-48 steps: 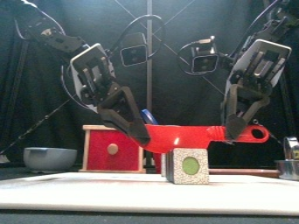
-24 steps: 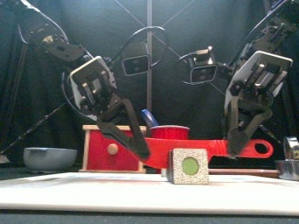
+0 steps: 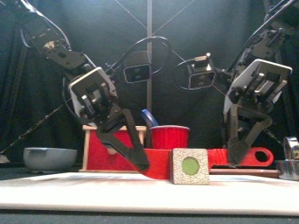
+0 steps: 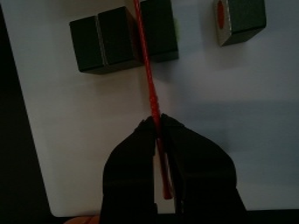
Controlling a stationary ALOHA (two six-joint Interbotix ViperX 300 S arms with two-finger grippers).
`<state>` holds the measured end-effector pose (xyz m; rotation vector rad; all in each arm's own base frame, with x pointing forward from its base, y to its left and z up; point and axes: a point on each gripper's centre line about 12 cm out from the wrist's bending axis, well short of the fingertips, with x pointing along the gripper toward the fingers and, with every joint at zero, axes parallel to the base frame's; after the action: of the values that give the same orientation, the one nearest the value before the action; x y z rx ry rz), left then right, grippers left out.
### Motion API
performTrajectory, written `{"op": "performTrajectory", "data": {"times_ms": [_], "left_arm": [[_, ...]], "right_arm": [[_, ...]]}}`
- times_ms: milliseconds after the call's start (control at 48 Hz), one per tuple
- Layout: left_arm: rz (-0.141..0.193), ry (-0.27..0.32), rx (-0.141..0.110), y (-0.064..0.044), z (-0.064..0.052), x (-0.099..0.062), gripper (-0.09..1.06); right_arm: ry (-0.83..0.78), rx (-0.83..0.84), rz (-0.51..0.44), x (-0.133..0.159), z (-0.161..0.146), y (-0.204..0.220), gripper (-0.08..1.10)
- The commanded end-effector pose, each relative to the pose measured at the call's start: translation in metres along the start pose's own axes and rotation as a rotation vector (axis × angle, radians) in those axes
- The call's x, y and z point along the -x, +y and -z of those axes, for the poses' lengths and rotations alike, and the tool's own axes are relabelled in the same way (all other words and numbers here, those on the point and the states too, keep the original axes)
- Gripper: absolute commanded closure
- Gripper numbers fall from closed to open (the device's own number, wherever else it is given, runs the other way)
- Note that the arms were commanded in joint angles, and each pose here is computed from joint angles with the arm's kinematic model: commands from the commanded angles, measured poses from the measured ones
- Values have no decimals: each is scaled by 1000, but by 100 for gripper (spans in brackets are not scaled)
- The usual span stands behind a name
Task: Place sushi on board then cut the sushi with the knife then place the pieces on the plate
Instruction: Cut the sushi into 4 pieces
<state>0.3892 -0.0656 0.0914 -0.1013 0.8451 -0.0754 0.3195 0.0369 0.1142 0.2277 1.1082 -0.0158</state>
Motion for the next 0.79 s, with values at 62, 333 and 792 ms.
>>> {"op": "performTrajectory", "data": {"times_ms": [62, 333, 792], "left_arm": [[-2, 19, -20, 2, 3, 2, 64], [-5, 19, -22, 4, 2, 3, 64], [19, -67, -30, -6, -25, 28, 64]], "right_arm": [[-11, -8, 10, 7, -4, -7, 76], [-14, -14, 13, 7, -5, -9, 76], [-78, 0, -16, 35, -26, 2, 76]]}}
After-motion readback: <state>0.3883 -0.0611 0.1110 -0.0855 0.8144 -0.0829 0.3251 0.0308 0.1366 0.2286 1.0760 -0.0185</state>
